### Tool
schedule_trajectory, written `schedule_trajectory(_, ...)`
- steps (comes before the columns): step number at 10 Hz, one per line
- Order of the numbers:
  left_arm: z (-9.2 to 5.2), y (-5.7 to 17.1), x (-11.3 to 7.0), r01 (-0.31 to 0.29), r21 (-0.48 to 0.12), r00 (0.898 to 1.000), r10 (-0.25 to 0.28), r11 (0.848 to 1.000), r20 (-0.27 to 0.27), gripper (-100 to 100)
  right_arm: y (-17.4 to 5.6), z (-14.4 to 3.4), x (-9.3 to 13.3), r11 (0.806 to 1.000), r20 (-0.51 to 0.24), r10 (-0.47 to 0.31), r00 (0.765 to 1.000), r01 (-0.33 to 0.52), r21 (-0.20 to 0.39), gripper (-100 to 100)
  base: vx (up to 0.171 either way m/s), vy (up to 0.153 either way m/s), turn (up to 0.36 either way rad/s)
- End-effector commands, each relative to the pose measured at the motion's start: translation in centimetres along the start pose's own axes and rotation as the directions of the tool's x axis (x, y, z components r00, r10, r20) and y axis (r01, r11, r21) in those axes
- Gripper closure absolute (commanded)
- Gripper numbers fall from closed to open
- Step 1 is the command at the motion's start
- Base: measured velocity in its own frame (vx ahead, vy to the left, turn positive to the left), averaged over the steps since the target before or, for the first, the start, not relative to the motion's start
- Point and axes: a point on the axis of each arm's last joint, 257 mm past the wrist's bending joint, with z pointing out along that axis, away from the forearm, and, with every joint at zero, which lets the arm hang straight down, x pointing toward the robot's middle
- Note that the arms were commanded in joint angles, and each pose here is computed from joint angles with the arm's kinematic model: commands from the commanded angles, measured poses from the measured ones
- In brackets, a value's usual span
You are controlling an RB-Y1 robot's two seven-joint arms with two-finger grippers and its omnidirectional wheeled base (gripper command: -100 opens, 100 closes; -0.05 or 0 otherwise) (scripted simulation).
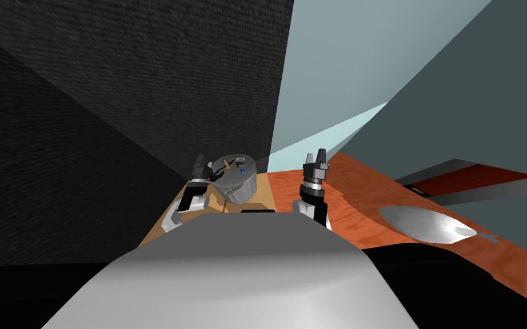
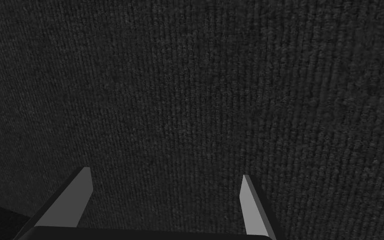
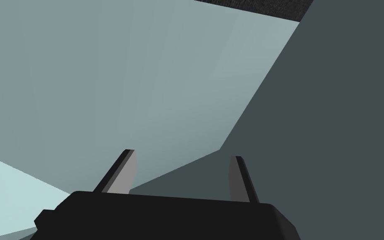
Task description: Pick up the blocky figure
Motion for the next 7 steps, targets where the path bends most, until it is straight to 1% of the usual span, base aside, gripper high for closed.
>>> schedule_trajectory(1,-0.2,1.8,-0.9,-0.008,-0.036,1.0,0.009,0.999,0.01,-100,0.0,0.0,0.0,1.0,0.0,0.0,1.0,0.0,0.0,0,-0.062,-0.082,-0.099)
schedule_trajectory(2,0.3,3.0,-2.3,-0.022,-0.063,0.999,0.024,0.998,0.022,-100,0.0,0.0,0.0,1.0,0.0,0.0,1.0,0.0,0.0,0,-0.056,-0.108,-0.175)
schedule_trajectory(3,0.1,3.7,-2.5,-0.022,-0.079,0.999,0.024,0.997,0.026,-100,0.0,0.0,0.0,1.0,0.0,0.0,1.0,0.0,0.0,0,-0.041,-0.086,-0.074)
schedule_trajectory(4,0.8,4.2,-3.8,-0.035,-0.091,0.999,0.038,0.995,0.037,-100,0.0,0.0,0.0,1.0,0.0,0.0,1.0,0.0,0.0,0,-0.046,-0.106,-0.142)
schedule_trajectory(5,0.4,5.7,-4.2,-0.034,-0.123,0.998,0.04,0.992,0.044,-100,0.0,0.0,0.0,1.0,0.0,0.0,1.0,0.0,0.0,0,-0.026,-0.087,-0.114)
schedule_trajectory(6,0.9,6.6,-5.7,-0.045,-0.146,0.997,0.054,0.988,0.059,-100,0.0,0.0,0.0,1.0,0.0,0.0,1.0,0.0,0.0,0,-0.025,-0.103,-0.18)
schedule_trajectory(7,0.6,7.7,-6.0,-0.044,-0.168,0.996,0.056,0.985,0.064,-100,0.0,0.0,0.0,1.0,0.0,0.0,1.0,0.0,0.0,0,-0.028,-0.082,-0.074)
